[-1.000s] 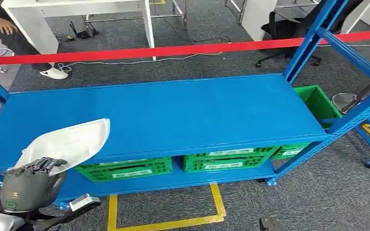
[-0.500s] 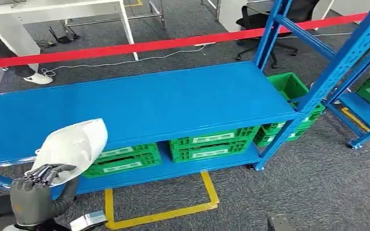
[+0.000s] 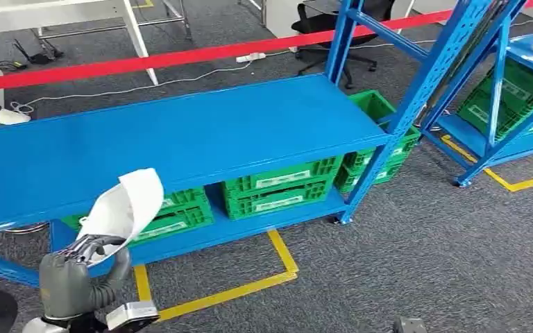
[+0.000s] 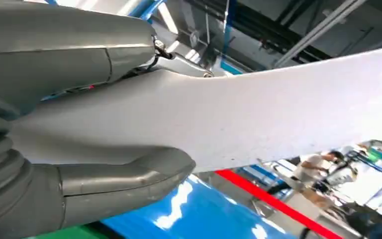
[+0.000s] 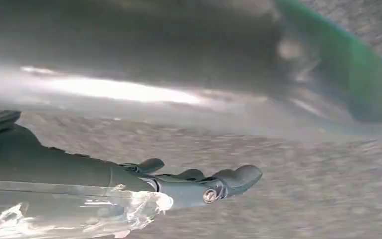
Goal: Take the parts from the cabinet and place them on the table.
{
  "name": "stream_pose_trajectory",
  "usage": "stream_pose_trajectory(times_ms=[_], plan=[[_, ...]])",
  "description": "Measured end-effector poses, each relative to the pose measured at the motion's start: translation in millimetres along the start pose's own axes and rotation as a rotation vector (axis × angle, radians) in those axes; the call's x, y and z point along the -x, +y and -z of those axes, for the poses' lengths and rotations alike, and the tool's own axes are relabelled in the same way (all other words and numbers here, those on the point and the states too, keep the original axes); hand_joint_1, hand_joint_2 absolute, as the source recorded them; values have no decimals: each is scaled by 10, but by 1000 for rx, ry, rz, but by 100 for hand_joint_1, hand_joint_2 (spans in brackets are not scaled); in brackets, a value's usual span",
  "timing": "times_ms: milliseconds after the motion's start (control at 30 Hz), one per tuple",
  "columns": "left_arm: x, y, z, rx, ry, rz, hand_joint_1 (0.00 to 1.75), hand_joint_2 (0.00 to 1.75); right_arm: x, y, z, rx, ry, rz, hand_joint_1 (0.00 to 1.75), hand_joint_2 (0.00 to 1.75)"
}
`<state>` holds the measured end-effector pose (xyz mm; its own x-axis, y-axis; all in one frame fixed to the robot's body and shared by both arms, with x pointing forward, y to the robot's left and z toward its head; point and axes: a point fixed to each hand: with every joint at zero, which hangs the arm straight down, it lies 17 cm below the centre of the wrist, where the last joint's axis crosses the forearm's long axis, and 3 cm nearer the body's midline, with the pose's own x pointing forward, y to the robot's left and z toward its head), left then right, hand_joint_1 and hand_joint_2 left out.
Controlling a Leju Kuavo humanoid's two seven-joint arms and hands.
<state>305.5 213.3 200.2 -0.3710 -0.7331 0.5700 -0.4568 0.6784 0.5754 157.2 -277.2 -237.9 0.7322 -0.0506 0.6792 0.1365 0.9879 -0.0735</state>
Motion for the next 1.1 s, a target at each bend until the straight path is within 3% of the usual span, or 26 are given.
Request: stream_pose_trajectory(times_ms=[1100], plan=[[-30, -469, 86, 97, 22, -409, 175, 175, 162, -203, -56, 100, 47, 99, 0, 0]])
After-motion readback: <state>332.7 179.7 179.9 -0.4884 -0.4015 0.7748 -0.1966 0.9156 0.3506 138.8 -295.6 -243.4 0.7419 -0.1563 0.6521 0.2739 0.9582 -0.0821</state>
